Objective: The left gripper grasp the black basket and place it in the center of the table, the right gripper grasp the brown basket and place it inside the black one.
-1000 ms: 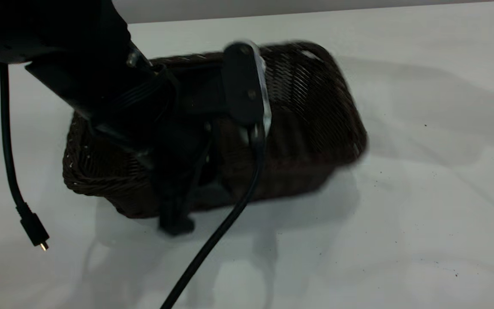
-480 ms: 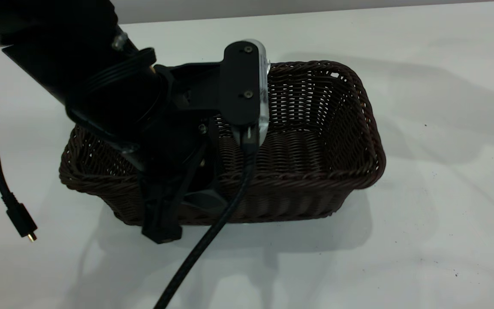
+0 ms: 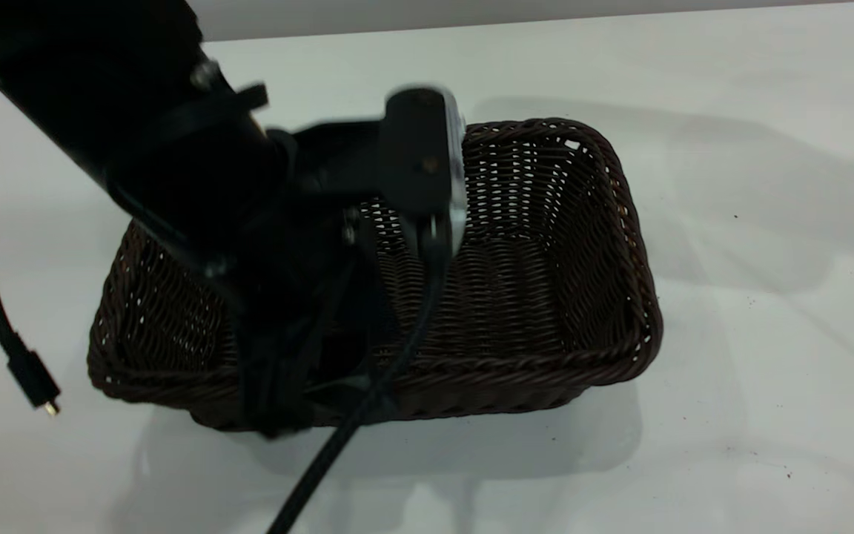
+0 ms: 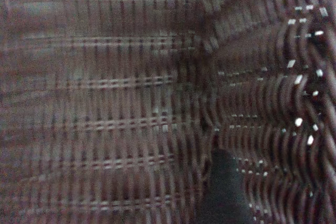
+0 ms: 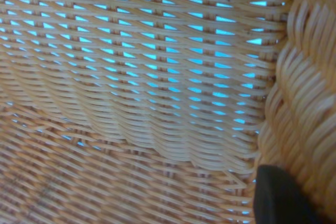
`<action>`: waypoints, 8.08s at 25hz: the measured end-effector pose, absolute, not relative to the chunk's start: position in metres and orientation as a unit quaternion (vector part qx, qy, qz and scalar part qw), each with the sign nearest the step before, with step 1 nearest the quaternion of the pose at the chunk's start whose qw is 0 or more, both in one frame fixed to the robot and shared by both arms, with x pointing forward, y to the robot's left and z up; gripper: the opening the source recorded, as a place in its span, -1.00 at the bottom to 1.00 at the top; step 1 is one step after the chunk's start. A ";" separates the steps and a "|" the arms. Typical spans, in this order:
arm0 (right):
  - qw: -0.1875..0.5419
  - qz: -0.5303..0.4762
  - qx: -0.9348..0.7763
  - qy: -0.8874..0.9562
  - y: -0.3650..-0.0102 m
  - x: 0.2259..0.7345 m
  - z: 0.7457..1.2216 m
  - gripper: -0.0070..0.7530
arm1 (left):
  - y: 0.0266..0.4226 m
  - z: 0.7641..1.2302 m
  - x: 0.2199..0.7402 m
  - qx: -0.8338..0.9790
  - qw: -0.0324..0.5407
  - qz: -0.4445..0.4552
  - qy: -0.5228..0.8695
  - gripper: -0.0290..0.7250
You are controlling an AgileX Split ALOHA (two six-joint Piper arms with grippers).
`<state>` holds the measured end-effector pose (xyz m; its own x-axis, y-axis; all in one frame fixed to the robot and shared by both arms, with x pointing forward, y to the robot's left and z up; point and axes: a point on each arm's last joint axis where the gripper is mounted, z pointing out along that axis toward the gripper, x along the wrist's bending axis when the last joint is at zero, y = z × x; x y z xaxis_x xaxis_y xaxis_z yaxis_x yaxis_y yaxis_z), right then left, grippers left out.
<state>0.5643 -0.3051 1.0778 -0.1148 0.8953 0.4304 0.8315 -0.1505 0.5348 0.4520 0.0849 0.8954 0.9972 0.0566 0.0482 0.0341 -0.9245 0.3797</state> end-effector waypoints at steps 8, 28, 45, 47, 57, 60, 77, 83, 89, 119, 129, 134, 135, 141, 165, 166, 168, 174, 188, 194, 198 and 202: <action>0.037 0.364 0.665 0.651 -0.305 0.567 1.075 -0.71 | 0.083 0.959 0.444 0.957 0.267 0.112 0.007 0.72; -0.123 0.236 0.592 0.761 -0.209 0.611 1.022 -0.71 | 0.141 1.137 0.391 0.765 0.506 0.395 0.042 0.66; -0.182 0.177 0.594 0.763 -0.178 0.602 0.994 -0.71 | 0.158 1.164 0.400 0.673 0.517 0.522 0.086 0.66; -0.191 0.168 0.593 0.764 -0.175 0.598 0.987 -0.71 | 0.158 1.164 0.400 0.671 0.517 0.524 0.087 0.66; -0.211 0.149 0.576 0.775 -0.154 0.586 0.972 -0.71 | 0.158 1.163 0.400 0.673 0.518 0.521 0.089 0.66; -0.221 0.135 0.565 0.783 -0.143 0.583 0.963 -0.71 | 0.158 1.163 0.400 0.673 0.518 0.521 0.089 0.66; -0.197 0.113 0.596 0.770 -0.142 0.585 0.955 -0.71 | 0.158 1.163 0.400 0.673 0.518 0.520 0.088 0.66; -0.212 0.090 0.609 0.759 -0.144 0.579 0.952 -0.71 | 0.158 1.163 0.400 0.673 0.518 0.520 0.088 0.66; -0.217 0.077 0.628 0.743 -0.144 0.578 0.952 -0.71 | 0.158 1.163 0.400 0.673 0.518 0.520 0.088 0.66; -0.222 0.078 0.617 0.751 -0.143 0.568 0.935 -0.71 | 0.159 1.163 0.400 0.672 0.529 0.506 0.110 0.66; -0.230 0.100 0.593 0.765 -0.140 0.568 0.937 -0.12 | 0.159 1.163 0.400 0.673 0.528 0.507 0.108 0.66; -0.228 0.106 0.588 0.769 -0.140 0.568 0.944 0.21 | 0.159 1.163 0.400 0.673 0.528 0.507 0.108 0.66; -0.222 0.106 0.585 0.773 -0.140 0.568 0.947 0.22 | 0.159 1.163 0.400 0.673 0.528 0.507 0.108 0.66; -0.178 0.103 0.574 0.793 -0.146 0.571 0.975 0.24 | 0.159 1.163 0.400 0.673 0.528 0.507 0.108 0.66; 0.007 0.254 0.514 0.819 -0.150 0.589 1.124 -0.59 | 0.173 1.173 0.364 0.696 0.557 0.450 0.050 -0.48; 0.013 0.257 0.512 0.819 -0.151 0.586 1.129 -0.70 | 0.175 1.175 0.360 0.695 0.562 0.446 0.048 -0.60; 0.034 0.259 0.508 0.821 -0.156 0.581 1.139 -0.88 | 0.179 1.177 0.353 0.695 0.571 0.435 0.048 -0.79; 0.125 0.257 0.518 0.806 -0.178 0.556 1.179 -0.96 | 0.194 1.175 0.349 0.716 0.559 0.412 0.070 -0.92; 0.370 0.313 0.520 0.703 -0.252 0.437 1.291 -0.97 | 0.238 1.139 0.347 0.825 0.378 0.346 0.239 -0.92; 0.429 0.302 0.520 0.674 -0.280 0.384 1.300 -0.97 | 0.257 1.135 0.342 0.812 0.330 0.356 0.325 -0.92; 0.430 0.306 0.526 0.667 -0.291 0.354 1.286 -0.97 | 0.265 1.136 0.330 0.805 0.331 0.353 0.344 -0.92; 0.409 0.314 0.542 0.664 -0.298 0.327 1.259 -0.97 | 0.272 1.127 0.317 0.799 0.335 0.346 0.359 -0.92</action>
<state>0.3268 -0.2984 1.2588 -0.0778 0.9763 -0.2022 0.4635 0.2150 0.8596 0.3171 0.2721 1.1266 0.5030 0.8060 0.3119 0.3427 -0.5173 0.7842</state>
